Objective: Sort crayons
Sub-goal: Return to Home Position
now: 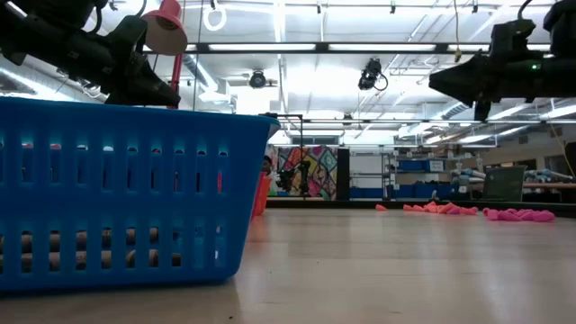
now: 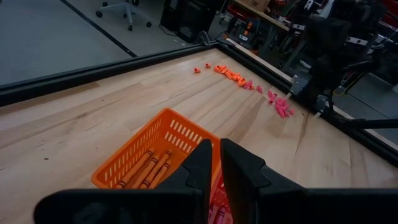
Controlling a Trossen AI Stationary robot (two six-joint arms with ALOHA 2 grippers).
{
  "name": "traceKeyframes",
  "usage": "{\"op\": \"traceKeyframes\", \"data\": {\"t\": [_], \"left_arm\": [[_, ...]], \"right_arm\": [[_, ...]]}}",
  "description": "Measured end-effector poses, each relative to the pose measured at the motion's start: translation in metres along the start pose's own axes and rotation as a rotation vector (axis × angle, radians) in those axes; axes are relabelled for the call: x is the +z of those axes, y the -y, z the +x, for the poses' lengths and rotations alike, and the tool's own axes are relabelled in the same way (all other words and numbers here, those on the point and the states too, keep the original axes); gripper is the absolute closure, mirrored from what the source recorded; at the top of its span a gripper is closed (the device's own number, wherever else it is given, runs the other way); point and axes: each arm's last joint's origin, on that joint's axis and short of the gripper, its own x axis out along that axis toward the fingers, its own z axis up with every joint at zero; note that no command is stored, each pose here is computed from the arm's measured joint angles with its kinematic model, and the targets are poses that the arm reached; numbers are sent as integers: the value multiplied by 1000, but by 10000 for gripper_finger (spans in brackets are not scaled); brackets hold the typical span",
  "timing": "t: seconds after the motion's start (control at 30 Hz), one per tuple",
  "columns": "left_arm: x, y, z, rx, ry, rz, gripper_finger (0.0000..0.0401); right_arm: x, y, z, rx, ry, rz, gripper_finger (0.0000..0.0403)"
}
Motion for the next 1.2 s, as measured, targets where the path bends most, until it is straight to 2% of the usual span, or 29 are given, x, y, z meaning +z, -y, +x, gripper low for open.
{"op": "traceKeyframes", "data": {"t": [0.47, 1.2], "left_arm": [[0, 0, 0, 0, 0, 0, 358], [0, 0, 0, 0, 0, 0, 358]], "right_arm": [[-7, 2, -10, -73, -61, 6, 313], [-9, 2, -10, -65, -75, -12, 313]]}}
